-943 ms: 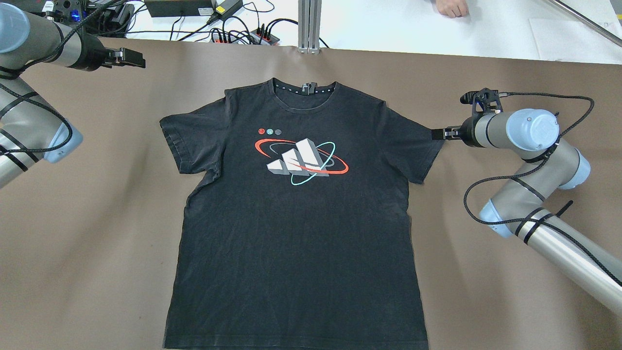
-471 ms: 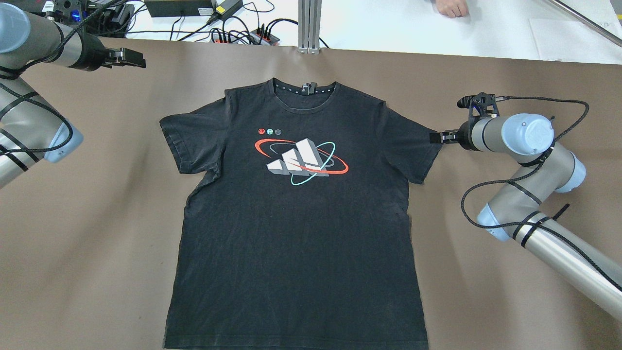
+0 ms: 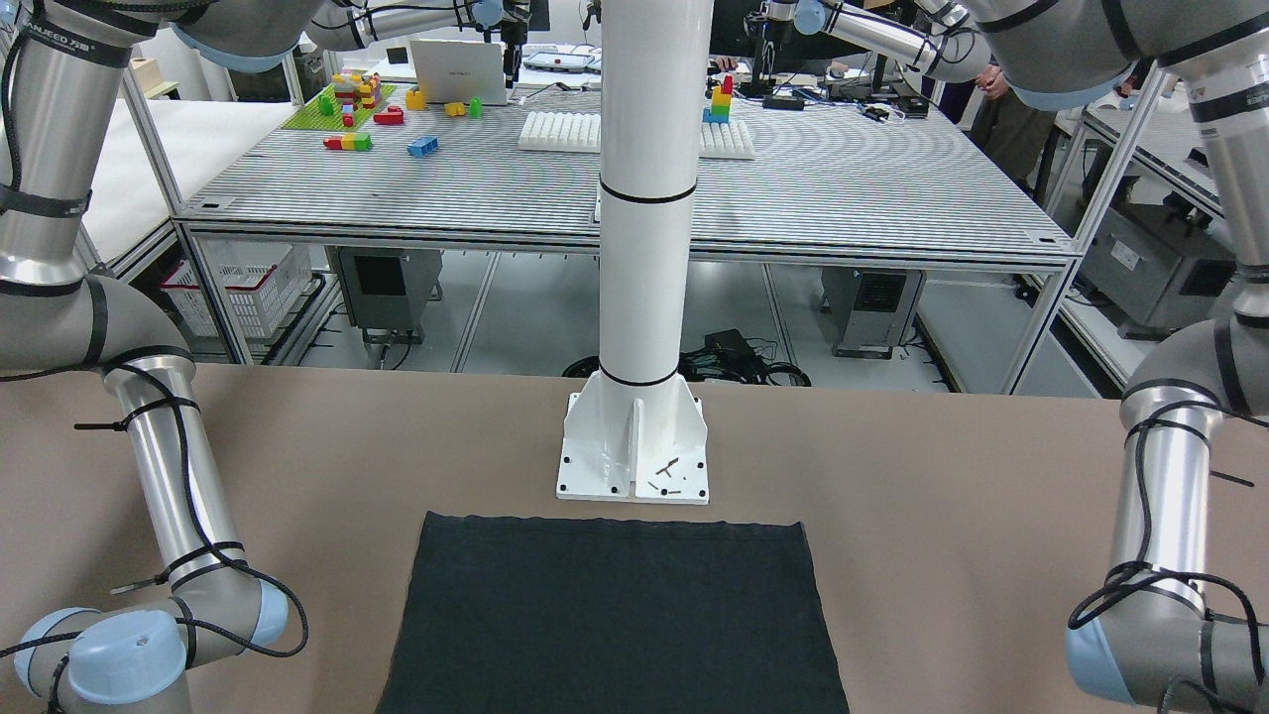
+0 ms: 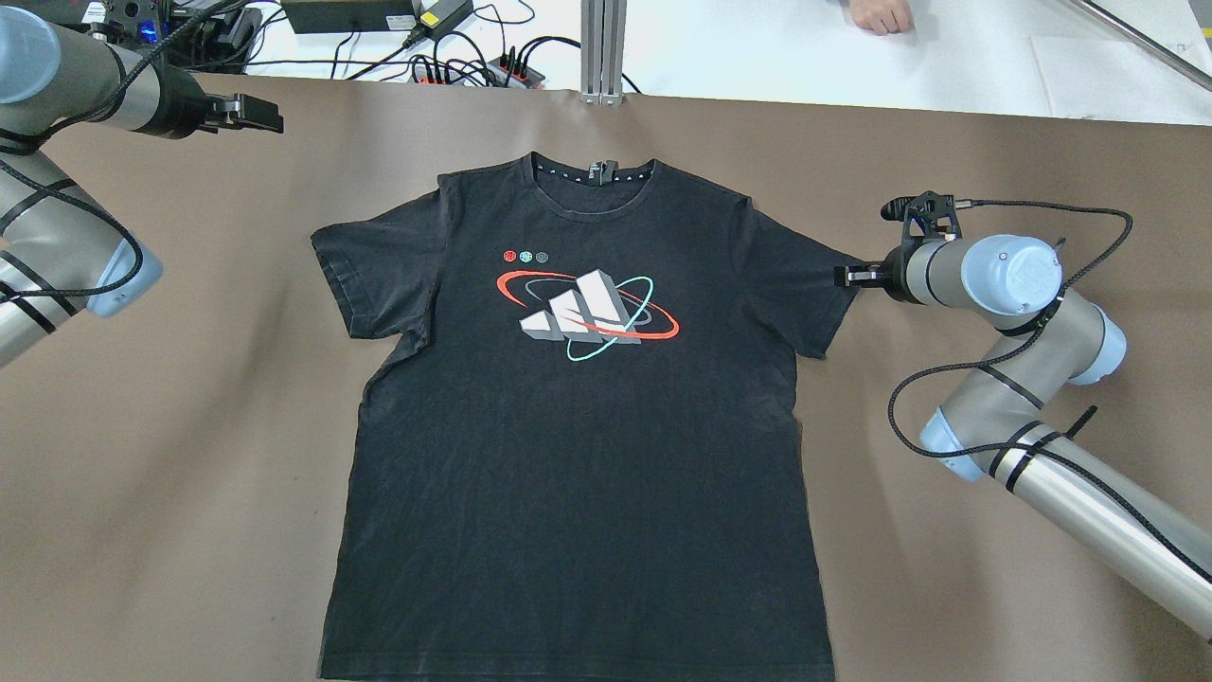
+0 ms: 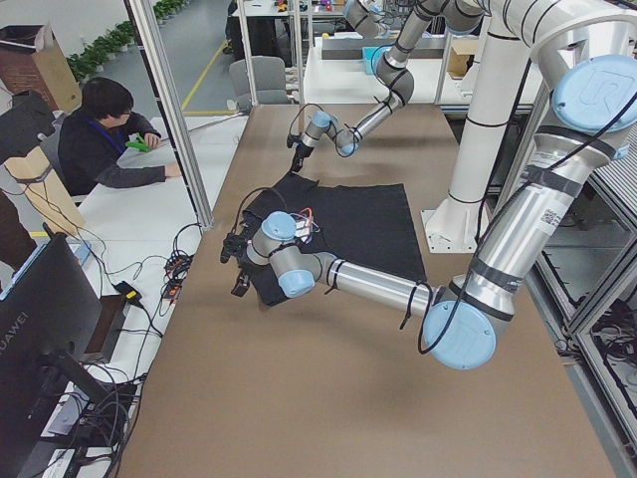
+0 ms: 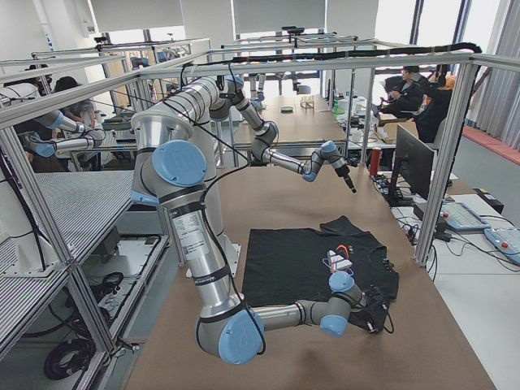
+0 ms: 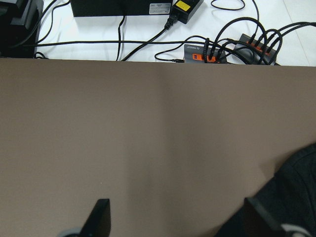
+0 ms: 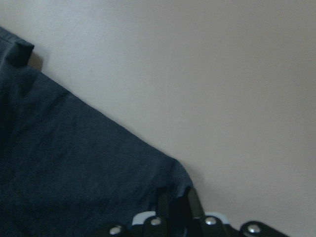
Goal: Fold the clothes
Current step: 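Move both grippers toward the shirt's shoulders near the collar, then grasp each sleeve edge with left and right grippers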
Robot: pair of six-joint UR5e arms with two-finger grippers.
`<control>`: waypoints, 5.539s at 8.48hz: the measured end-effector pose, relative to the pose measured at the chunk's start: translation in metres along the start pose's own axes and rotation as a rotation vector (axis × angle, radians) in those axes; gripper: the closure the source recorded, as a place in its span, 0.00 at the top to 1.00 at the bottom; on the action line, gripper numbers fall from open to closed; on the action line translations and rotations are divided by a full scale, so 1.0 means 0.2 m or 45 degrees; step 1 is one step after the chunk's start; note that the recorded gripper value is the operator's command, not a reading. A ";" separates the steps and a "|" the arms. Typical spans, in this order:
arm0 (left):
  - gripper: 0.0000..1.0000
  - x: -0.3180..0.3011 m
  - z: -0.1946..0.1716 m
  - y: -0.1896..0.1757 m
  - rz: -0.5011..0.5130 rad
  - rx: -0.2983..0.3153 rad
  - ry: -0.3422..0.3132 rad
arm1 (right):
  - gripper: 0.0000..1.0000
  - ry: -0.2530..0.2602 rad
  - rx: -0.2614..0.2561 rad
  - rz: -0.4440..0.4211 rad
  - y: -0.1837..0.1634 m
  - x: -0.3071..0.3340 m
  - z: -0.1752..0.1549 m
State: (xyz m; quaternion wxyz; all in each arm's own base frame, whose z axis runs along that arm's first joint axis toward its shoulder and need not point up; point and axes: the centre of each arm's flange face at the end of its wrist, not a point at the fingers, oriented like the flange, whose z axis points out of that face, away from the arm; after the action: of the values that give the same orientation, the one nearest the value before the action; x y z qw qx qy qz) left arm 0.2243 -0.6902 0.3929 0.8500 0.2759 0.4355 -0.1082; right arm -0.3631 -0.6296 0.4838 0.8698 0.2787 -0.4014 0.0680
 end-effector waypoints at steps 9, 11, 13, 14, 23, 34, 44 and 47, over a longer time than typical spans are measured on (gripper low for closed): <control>0.95 -0.01 0.00 0.01 -0.003 -0.002 -0.002 | 0.00 -0.173 -0.053 0.042 -0.44 -0.76 -0.36; 0.95 -0.02 0.01 0.02 -0.004 -0.007 -0.006 | 0.00 -0.183 -0.018 0.057 -0.46 -0.99 -0.38; 0.95 -0.02 0.03 0.04 -0.002 -0.008 -0.016 | 0.38 -0.165 0.015 0.046 -0.45 -1.20 -0.32; 0.95 -0.02 0.05 0.04 -0.002 -0.006 -0.025 | 0.94 -0.151 0.033 0.038 -0.44 -1.29 -0.29; 0.95 0.20 0.16 0.22 -0.008 0.028 0.029 | 0.94 -0.117 0.047 0.048 -0.45 -1.24 -0.24; 0.67 0.12 0.49 0.76 0.149 -0.001 0.014 | 0.94 -0.126 0.041 0.078 -0.41 -1.16 -0.27; 0.00 0.28 0.46 0.68 0.102 0.004 0.068 | 0.94 -0.128 0.049 0.076 -0.37 -1.12 -0.29; 0.00 0.43 0.36 0.57 0.053 -0.012 0.084 | 0.94 -0.137 0.055 0.075 -0.35 -1.08 -0.28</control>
State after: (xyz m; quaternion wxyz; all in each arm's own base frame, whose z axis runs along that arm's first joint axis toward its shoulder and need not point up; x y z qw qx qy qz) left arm 0.3737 -0.6323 0.4002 0.8385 0.2843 0.4581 -0.0792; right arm -0.4471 -0.6345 0.2650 0.8385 0.2886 -0.4540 0.0871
